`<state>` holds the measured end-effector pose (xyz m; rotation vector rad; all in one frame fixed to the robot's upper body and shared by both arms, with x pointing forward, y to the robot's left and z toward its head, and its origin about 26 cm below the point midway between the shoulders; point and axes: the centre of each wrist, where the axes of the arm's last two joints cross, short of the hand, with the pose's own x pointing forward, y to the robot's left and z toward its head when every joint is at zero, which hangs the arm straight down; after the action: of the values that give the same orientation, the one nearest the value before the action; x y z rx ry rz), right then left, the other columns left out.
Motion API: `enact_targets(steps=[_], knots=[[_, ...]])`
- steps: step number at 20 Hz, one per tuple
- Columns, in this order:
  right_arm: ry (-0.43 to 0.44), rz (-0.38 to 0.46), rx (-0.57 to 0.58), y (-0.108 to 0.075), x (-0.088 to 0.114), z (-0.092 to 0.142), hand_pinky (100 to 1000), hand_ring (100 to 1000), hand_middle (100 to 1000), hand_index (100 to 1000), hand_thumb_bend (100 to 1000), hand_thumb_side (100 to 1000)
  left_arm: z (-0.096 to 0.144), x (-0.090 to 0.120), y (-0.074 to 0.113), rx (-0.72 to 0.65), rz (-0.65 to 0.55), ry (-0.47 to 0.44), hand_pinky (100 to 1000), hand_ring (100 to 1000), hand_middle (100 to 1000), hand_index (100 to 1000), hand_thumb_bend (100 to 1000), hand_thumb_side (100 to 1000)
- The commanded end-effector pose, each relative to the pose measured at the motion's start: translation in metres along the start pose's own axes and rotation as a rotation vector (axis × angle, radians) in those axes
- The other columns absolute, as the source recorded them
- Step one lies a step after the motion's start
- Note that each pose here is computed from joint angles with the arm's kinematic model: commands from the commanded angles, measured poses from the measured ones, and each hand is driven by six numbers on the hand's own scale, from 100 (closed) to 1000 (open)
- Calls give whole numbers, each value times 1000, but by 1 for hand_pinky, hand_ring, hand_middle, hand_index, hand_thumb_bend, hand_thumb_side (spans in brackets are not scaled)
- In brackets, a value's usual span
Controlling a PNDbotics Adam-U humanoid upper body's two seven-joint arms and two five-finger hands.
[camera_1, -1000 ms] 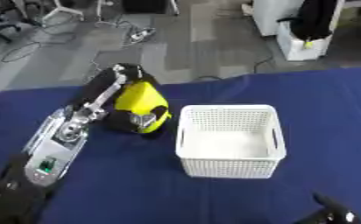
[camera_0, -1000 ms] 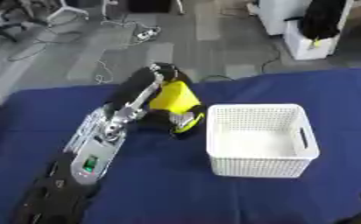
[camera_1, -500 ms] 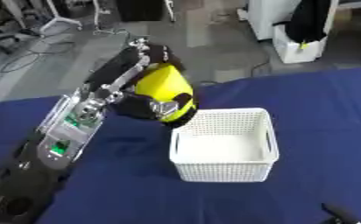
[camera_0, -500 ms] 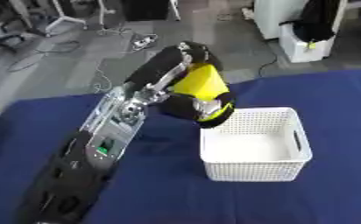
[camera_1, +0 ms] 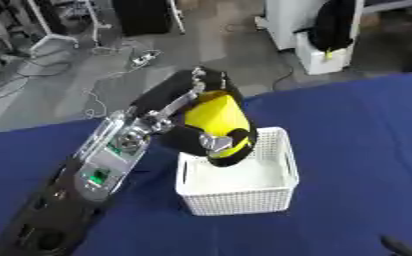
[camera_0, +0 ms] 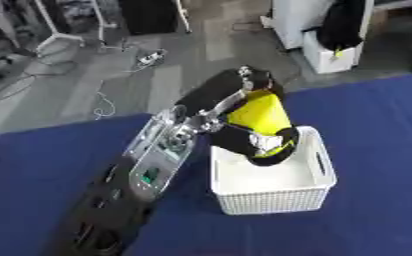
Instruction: Pick up objects on the table and place them in the box.
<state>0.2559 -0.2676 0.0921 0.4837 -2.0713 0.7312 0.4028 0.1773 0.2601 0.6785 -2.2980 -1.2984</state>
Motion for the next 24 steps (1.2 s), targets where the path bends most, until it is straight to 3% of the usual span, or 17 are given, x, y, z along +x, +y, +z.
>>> enact_targets(steps=[1,10,13,14,15,16,18,21,24], knots=[[-15,18,3,-5,7,-4,730,504,609,951,798,747,-7,-1,6,14,-41,-26,100,100,100,191,262,589],[-12,23,5,-4,7,-8,731,504,609,952,798,744,-2,-25,-17,-2,-90,-5,100,100,100,208,292,599],[-10,25,4,-4,7,-8,732,504,609,952,799,743,1,-29,-22,-3,-98,-28,100,100,100,422,529,669],[-8,26,4,-3,7,-8,732,504,609,952,799,742,3,-30,-23,-16,-107,-40,100,241,248,507,619,705],[-6,26,4,-3,6,-8,732,504,609,952,799,741,4,-32,-24,-29,-116,-49,210,410,363,587,700,733],[-4,26,4,-2,6,-8,732,504,609,952,800,740,6,-33,-25,-44,-122,-56,400,524,452,646,752,760],[-1,26,3,-1,5,-7,732,504,609,952,801,738,10,-34,-26,-63,-130,-65,631,701,601,734,823,825],[1,27,1,0,5,-6,732,504,609,952,802,736,16,-35,-25,-73,-129,-73,792,820,737,807,853,853],[3,26,-2,2,4,-4,732,505,609,952,803,734,23,-34,-22,-63,-119,-74,875,875,791,845,866,856]])
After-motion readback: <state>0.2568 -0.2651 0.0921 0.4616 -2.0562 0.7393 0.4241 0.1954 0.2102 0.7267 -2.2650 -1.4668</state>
